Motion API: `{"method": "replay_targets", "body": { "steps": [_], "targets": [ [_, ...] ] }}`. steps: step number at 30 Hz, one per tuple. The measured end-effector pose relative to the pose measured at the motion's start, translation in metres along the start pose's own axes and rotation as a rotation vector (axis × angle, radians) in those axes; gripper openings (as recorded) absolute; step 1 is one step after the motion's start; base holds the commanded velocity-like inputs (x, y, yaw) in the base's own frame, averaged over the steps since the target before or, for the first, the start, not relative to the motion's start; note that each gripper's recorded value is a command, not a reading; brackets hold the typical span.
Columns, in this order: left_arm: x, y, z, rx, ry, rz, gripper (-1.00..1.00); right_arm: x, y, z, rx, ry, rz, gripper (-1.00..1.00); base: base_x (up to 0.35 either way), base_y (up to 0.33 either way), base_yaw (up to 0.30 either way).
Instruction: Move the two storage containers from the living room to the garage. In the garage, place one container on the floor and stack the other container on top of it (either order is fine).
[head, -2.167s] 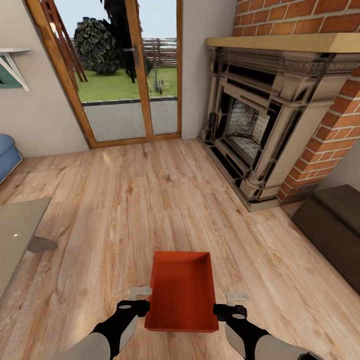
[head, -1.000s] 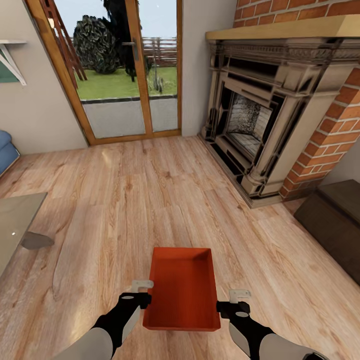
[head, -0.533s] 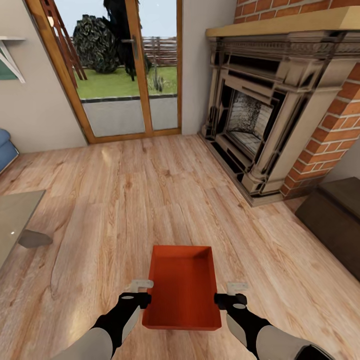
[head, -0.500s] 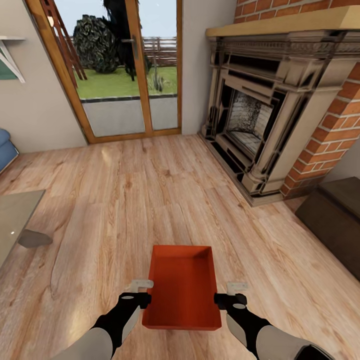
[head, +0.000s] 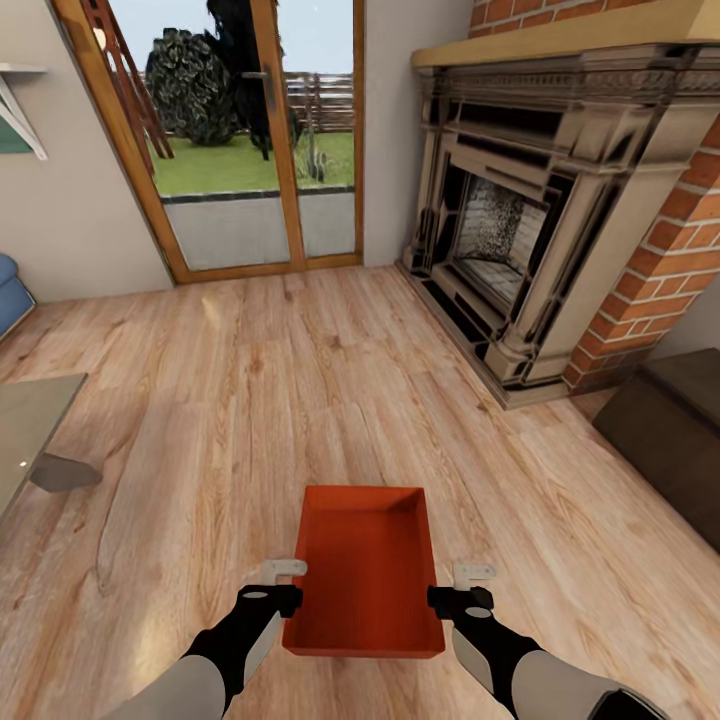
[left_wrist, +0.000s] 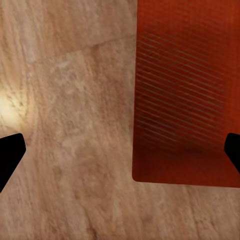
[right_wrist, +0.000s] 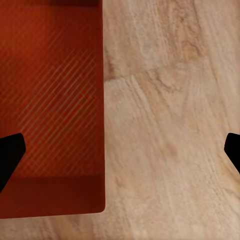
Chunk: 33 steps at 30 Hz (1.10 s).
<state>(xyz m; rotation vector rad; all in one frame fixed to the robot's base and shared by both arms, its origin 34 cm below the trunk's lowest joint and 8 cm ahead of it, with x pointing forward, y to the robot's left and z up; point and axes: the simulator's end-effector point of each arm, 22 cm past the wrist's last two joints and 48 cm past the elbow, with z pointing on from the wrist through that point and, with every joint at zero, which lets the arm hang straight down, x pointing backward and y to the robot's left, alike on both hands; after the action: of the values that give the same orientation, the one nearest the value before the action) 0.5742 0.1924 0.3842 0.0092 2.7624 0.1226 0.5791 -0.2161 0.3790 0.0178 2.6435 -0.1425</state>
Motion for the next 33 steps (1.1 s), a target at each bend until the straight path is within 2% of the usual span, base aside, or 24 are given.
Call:
{"method": "replay_targets", "body": {
  "steps": [17, 33],
  "targets": [
    [0.016, -0.003, 0.03, 0.003, -0.004, -0.001, 1.0, 0.02, 0.003, 0.027, 0.0, -0.001, 0.0, 1.0, 0.0, 0.0, 0.0],
    [0.005, -0.003, 0.029, 0.005, -0.029, -0.007, 1.0, 0.02, 0.003, 0.027, -0.001, -0.001, 0.0, 1.0, 0.0, 0.0, 0.0]
  ]
}}
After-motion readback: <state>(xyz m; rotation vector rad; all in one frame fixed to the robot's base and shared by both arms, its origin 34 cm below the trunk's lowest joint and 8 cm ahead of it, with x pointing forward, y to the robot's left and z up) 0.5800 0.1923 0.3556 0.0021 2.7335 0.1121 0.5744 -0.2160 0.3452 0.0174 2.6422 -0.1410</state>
